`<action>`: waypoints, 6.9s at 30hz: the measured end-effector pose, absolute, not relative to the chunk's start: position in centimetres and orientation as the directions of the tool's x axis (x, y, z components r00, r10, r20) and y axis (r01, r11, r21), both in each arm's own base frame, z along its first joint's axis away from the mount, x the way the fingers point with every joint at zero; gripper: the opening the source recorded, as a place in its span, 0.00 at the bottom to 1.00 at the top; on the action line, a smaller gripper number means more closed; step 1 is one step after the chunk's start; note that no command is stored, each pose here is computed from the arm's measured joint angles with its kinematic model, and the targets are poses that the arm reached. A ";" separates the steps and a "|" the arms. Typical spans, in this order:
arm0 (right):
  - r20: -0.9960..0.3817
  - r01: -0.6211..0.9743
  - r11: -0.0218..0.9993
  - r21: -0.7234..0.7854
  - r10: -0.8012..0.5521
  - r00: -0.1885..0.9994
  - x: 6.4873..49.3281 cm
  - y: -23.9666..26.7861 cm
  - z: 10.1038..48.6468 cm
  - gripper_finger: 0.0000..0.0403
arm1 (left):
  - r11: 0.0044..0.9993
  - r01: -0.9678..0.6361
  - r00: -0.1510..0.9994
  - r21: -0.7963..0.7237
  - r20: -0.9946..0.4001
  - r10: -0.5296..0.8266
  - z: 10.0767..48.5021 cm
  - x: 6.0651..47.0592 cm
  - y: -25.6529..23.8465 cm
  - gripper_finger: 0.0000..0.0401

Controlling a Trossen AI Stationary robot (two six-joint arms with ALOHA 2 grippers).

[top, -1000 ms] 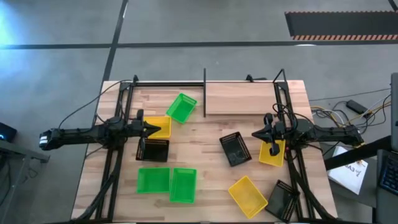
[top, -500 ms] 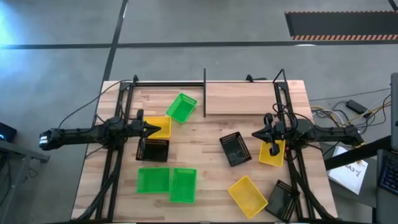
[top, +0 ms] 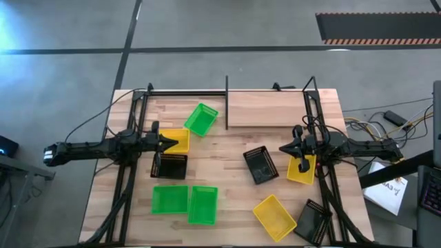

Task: Stack baskets on shelf by color
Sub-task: Put the top right black bin on the shelf, then put the bottom right yellow bin on the shelf

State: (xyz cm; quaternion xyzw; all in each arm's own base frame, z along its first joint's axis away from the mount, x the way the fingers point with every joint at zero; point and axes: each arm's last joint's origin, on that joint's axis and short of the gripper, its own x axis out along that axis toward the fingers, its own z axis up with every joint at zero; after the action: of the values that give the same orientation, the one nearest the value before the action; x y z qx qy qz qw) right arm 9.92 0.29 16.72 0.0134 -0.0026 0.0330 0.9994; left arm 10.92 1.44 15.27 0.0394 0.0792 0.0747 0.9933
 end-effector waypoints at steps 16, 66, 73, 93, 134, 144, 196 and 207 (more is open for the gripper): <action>0.175 -0.075 0.996 0.050 0.065 0.982 9.8 0.3 18.4 0.02 | 0.897 -0.213 0.923 -0.387 0.221 0.315 22.5 11.6 2.0 0.00; -0.730 0.011 0.955 0.298 0.220 0.647 20.7 1.0 26.0 0.27 | 0.867 -0.356 0.927 -0.350 -0.012 0.375 21.6 15.7 2.7 0.00; -0.810 -0.244 0.932 0.269 0.355 0.466 24.8 4.0 23.6 0.41 | 0.869 -0.346 0.928 -0.354 0.005 0.372 21.9 15.5 2.7 0.00; -0.984 -0.176 0.978 0.109 0.131 0.119 26.7 7.9 16.2 0.39 | 0.896 -0.272 0.958 -0.351 -0.011 0.287 21.5 15.7 2.4 0.00; -0.976 -0.045 0.987 -0.157 -0.149 0.158 34.7 -15.7 22.9 0.02 | 0.897 -0.271 0.960 -0.349 -0.027 0.279 21.2 15.8 2.4 0.00; -0.978 -0.041 0.988 -0.151 -0.143 0.153 35.7 -15.6 22.1 0.02 | 0.897 -0.272 0.959 -0.348 -0.028 0.280 21.2 15.8 2.4 0.00; -0.928 -0.195 0.950 0.244 0.287 0.239 23.7 16.3 28.2 0.45 | 0.901 -0.263 0.964 -0.344 -0.061 0.258 20.7 16.1 2.4 0.00; -0.922 -0.415 0.872 0.259 0.352 0.164 21.0 24.9 24.9 0.52 | 0.902 -0.262 0.965 -0.342 -0.083 0.249 20.4 16.3 2.4 0.00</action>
State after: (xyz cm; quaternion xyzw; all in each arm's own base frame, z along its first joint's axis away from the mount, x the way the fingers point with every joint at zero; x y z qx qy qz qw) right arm 20.98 24.94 24.92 -0.0265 0.5956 0.2515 0.7624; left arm 16.35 2.39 20.36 -0.1780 0.0185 0.1309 0.9751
